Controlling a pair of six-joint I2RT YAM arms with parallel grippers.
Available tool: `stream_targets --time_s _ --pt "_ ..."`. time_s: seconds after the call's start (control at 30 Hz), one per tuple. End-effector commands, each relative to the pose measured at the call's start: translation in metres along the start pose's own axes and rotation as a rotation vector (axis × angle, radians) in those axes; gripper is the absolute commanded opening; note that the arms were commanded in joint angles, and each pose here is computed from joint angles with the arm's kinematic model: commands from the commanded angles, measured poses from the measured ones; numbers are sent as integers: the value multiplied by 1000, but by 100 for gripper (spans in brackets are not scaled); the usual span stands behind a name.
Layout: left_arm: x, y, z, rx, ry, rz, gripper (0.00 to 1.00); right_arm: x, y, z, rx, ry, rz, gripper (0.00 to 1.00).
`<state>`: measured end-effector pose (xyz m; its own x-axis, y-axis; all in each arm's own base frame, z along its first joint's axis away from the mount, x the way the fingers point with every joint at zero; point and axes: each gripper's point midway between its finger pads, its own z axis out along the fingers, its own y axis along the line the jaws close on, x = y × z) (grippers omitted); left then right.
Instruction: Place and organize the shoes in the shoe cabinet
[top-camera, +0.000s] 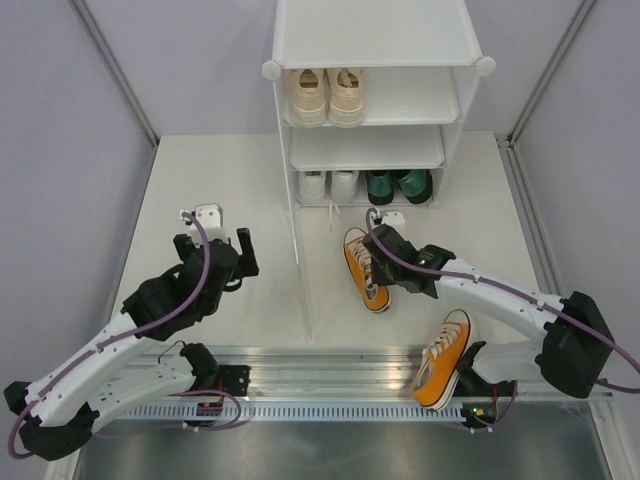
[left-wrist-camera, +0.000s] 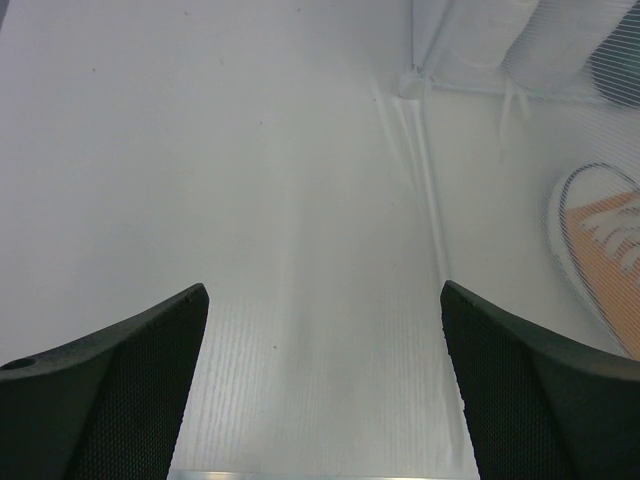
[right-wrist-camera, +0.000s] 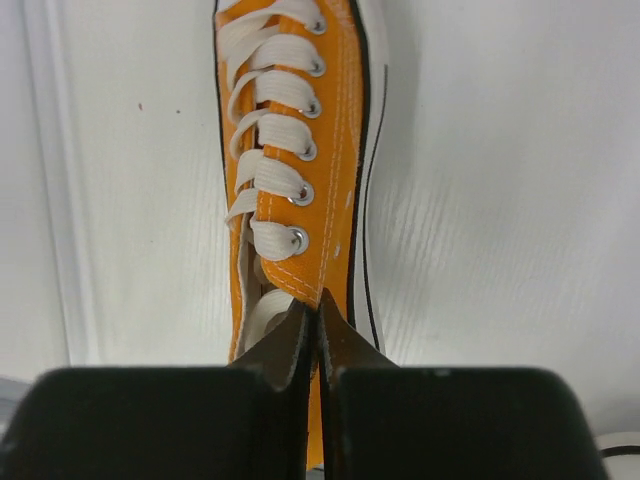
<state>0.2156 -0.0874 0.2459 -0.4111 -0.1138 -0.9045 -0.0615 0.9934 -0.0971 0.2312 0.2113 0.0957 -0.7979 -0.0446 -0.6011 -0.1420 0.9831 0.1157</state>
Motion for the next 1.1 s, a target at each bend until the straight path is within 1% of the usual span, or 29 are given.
stream_targets --time_s 0.0,0.2,0.3,0.6,0.8,0.87,0.9,0.93,1.07 --pt "-5 -3 1 16 -18 12 100 -45 8 -28 -56 -127 44 1" --pt "-4 -2 1 14 -17 13 100 -50 5 -37 -57 -145 47 1" --pt "-5 -3 1 16 -19 11 100 -67 0 -54 -52 -195 63 1" --pt "-5 -2 1 15 -19 11 100 -144 -26 -134 -53 -402 141 1" --pt "-5 -2 1 14 -19 11 100 -207 -36 -197 -78 -582 199 1" --pt "-5 -2 1 15 -19 13 100 -222 -40 -207 -70 -614 206 1" --pt "-4 -2 1 14 -18 14 100 -234 -40 -222 -82 -653 217 1" --pt "-4 -2 2 13 -17 14 100 -240 -41 -228 -83 -672 223 1" --pt "-5 -2 1 15 -19 14 100 -274 -47 -246 -69 -735 237 1"
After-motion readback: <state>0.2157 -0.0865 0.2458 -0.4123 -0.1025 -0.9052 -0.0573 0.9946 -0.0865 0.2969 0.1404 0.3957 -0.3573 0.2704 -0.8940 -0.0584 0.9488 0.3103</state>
